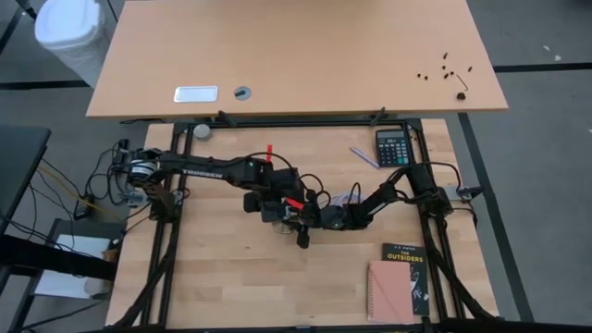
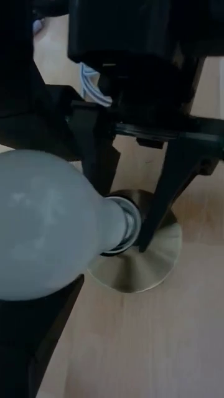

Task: Screw lightbulb
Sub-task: Insert the light bulb into the lamp

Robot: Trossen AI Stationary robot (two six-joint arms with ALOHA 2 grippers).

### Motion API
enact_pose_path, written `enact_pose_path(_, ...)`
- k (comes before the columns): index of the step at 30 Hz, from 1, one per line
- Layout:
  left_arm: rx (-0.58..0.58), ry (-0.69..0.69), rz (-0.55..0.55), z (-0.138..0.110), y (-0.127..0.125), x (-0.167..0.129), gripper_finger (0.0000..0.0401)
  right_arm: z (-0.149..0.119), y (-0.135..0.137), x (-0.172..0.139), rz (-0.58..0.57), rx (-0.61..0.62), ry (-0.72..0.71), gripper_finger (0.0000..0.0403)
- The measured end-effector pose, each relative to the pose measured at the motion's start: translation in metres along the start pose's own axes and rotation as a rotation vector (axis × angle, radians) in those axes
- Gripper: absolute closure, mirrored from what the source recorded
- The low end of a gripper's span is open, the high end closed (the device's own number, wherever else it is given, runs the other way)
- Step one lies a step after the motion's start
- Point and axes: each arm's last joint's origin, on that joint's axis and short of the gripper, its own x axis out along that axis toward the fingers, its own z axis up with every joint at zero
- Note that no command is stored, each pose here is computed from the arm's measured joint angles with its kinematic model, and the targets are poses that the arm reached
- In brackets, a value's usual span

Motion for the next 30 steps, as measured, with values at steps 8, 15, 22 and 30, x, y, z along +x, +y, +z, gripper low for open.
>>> enact_pose_path(8,-0.043,-0.035,0.021,-0.004,0.002,-0.001,0.0089,0.0,0.0,0.0,0.0,0.001,-0.003,0.0217)
enact_pose_path(15,-0.075,-0.039,-0.024,-0.008,0.002,0.012,0.0089,0.0,0.0,0.0,0.001,0.001,-0.004,0.0217)
enact_pose_path(22,-0.081,-0.045,-0.042,-0.008,0.002,0.018,0.0089,0.0,0.0,0.0,0.001,-0.002,-0.004,0.0217)
enact_pose_path(30,-0.11,-0.067,-0.039,-0.008,0.002,0.018,0.0108,0.0,0.0,0.0,0.001,-0.006,-0.004,0.0217)
